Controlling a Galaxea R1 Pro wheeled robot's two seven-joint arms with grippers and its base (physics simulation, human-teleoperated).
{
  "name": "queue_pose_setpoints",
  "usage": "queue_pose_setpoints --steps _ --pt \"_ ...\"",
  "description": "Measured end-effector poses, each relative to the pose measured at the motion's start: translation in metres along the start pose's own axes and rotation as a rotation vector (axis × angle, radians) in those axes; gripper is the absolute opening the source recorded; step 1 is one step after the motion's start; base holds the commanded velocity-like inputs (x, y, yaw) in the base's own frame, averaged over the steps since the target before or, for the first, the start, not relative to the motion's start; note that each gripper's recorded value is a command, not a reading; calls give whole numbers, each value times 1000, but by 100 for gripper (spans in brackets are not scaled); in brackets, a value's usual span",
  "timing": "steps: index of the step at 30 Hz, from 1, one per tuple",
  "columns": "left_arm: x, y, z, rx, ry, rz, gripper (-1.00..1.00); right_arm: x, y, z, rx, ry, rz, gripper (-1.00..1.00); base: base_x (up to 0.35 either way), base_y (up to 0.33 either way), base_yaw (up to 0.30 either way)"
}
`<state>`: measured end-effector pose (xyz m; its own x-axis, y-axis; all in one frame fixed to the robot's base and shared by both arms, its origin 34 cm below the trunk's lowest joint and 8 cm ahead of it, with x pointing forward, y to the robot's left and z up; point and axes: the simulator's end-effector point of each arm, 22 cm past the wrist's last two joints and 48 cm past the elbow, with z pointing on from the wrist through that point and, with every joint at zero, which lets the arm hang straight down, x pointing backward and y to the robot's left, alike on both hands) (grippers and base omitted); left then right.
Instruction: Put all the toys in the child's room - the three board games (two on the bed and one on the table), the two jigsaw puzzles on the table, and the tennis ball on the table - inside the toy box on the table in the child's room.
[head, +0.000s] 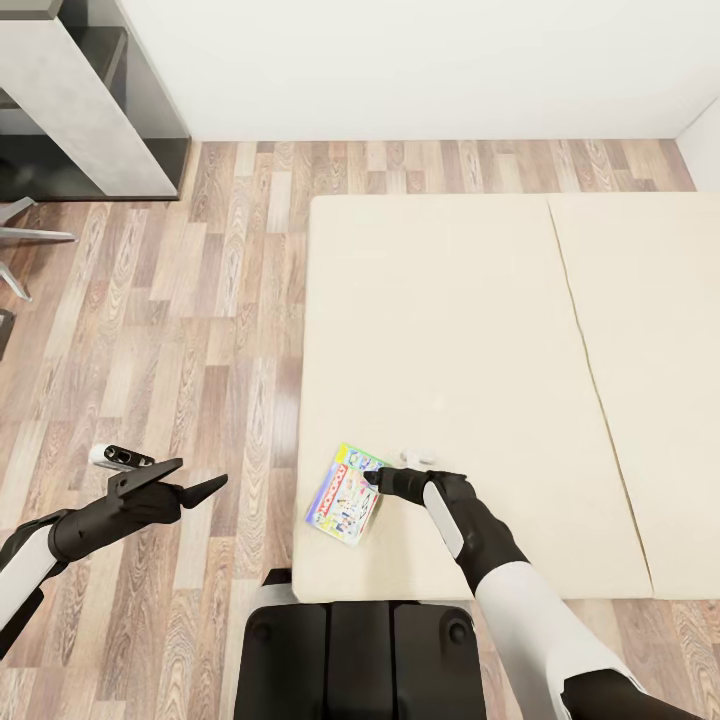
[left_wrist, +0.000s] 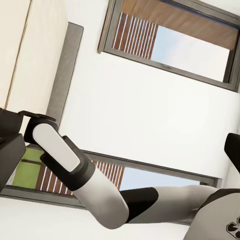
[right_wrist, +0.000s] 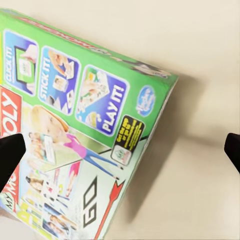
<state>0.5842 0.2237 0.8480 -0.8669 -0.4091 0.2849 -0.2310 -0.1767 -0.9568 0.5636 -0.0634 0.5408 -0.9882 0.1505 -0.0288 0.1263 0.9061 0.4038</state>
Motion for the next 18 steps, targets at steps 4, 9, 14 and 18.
queue_pose_setpoints --steps 4,9,14,18 --pt "0 0 0 0 0 0 100 0 0 0 0 0 0 100 0 27 0" --pt "0 0 0 1 0 0 100 0 0 0 0 0 0 100 0 7 0" --pt "0 0 0 0 0 0 100 0 0 0 0 0 0 100 0 31 0" --pt "0 0 0 0 0 0 100 0 0 0 0 0 -1 100 0 192 0"
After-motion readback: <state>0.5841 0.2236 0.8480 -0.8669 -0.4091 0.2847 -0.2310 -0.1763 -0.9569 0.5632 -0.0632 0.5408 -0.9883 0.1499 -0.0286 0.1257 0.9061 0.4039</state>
